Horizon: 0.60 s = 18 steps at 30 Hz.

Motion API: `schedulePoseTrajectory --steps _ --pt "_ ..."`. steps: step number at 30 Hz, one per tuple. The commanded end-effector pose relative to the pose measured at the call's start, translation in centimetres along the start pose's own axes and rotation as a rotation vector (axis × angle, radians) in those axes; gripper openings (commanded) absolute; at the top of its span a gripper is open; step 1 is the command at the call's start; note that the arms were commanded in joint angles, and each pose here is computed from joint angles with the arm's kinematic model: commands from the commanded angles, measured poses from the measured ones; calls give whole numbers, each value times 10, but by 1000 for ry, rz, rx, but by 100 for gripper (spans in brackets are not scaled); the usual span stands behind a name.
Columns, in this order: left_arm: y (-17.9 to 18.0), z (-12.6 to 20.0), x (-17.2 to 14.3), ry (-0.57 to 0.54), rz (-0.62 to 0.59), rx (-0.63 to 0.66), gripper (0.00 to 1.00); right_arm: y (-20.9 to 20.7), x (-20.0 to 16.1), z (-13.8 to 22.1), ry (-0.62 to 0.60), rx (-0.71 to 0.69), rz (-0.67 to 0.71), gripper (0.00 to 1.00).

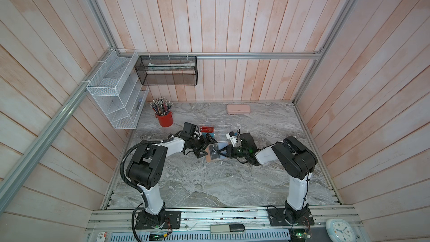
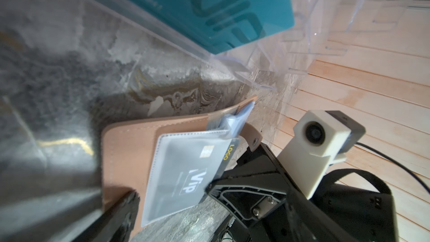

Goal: Take the credit cards out of the card holder
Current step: Take out the credit card from the card slot.

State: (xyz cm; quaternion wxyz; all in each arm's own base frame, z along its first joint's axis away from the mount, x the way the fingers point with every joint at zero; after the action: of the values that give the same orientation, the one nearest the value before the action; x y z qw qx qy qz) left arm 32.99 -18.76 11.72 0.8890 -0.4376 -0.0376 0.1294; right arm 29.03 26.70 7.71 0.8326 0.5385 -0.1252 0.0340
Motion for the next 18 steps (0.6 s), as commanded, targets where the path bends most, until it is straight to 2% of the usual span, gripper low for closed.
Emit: schedulePoseTrajectory --steps 1,8,12,18 --pt "-11 12 -7 -26 0 -22 100 6 -8 -1 2 24 -17 0" --pt "-6 12 -9 -29 8 -3 100 -2 -18 -6 -12 2 -82 0" --pt "5 7 -8 -44 22 45 100 0 -21 -8 -16 2 -88 0" --pt "7 0 -6 -45 11 46 100 -3 -22 -11 -5 -2 -88 0"
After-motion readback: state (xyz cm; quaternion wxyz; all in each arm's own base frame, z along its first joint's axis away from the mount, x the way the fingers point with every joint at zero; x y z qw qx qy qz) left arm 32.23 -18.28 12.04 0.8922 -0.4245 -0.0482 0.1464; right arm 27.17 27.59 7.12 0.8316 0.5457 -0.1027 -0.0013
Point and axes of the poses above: each gripper's point midway between its finger pads, its own z axis back along the fingers, its own y axis along the line the jaws close on, x = y × z, the point moved 8 cm from there along z, back along the fingers, and after that the axes turned 5 degrees about -z, right-handed, at the moved point
